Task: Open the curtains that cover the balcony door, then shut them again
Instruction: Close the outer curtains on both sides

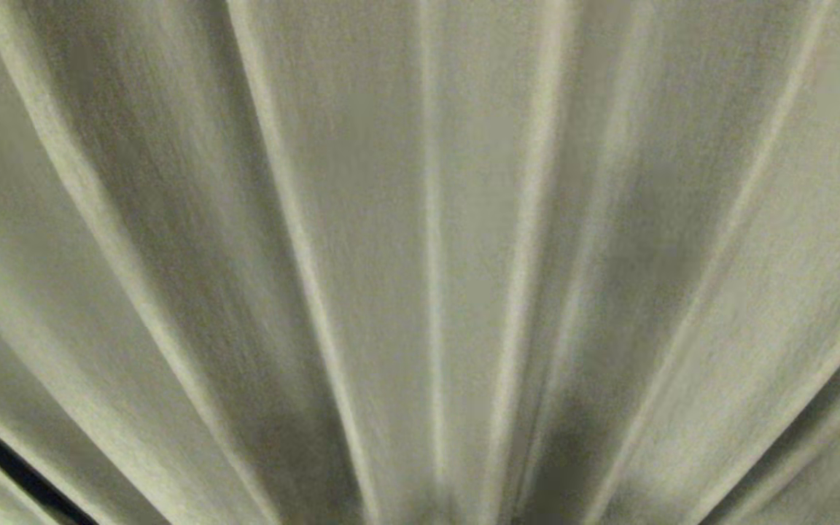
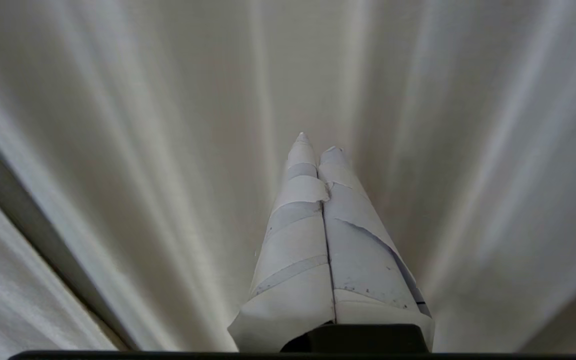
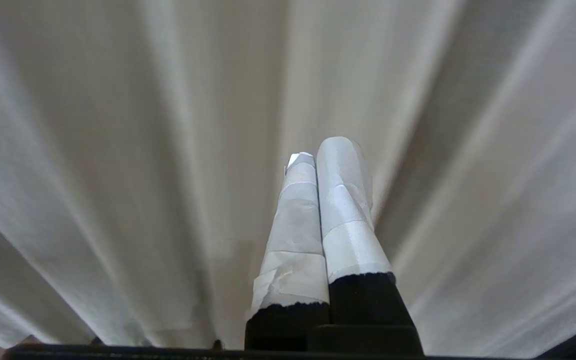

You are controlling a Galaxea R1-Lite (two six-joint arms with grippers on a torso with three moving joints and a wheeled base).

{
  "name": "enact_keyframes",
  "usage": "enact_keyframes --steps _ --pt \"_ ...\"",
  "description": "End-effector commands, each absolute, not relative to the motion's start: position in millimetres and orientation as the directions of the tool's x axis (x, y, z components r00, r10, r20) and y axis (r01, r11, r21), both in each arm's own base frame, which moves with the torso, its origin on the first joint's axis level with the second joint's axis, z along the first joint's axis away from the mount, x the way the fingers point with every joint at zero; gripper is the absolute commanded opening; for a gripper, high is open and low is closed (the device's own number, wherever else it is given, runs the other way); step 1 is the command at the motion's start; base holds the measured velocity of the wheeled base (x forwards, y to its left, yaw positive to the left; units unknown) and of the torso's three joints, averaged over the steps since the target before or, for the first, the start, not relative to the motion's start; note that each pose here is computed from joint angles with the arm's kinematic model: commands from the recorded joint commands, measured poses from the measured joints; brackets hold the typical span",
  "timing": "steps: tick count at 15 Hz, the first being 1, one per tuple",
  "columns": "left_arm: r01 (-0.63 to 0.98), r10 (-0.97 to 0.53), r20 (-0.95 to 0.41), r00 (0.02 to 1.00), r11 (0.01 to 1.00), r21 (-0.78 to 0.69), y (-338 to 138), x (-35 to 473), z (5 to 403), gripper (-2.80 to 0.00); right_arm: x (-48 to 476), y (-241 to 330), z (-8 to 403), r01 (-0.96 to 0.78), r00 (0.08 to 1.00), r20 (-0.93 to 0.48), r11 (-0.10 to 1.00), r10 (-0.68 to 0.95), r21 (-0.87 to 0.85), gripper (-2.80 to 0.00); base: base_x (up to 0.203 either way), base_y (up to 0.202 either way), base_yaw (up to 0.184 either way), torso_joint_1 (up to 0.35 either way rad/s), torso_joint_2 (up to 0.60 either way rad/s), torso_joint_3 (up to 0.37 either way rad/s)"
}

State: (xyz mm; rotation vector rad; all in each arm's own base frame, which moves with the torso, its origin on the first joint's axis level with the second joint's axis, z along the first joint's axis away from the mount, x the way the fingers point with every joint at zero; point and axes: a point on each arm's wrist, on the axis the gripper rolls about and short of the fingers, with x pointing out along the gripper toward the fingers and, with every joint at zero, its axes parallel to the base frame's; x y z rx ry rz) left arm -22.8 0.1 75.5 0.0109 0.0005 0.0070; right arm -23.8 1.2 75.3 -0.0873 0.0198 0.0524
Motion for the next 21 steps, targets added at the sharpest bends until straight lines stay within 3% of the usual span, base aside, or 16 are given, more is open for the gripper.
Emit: enact_keyframes --steps 1,6,21 --pt "-0.008 0.008 0.000 1.000 1.000 0.004 0.1 -22.8 75.5 -2.80 -23.8 1.2 75.3 -0.054 0.998 -0.023 0.995 0.052 -0.088 -2.80 0.000 0.000 0.000 0.000 0.00 0.000" --pt "-0.009 0.009 0.000 1.000 1.000 0.002 0.1 -22.8 75.5 -2.80 -23.8 1.2 75.3 -0.054 0.998 -0.023 0.995 0.052 -0.088 -2.80 0.001 0.031 -0.002 0.001 0.00 0.000" --pt "-0.009 0.009 0.000 1.000 1.000 -0.006 0.1 -22.7 75.7 -2.80 -23.8 1.2 75.3 -0.054 0.998 -0.023 0.995 0.052 -0.088 -2.80 0.000 0.192 0.000 0.002 0.00 0.004"
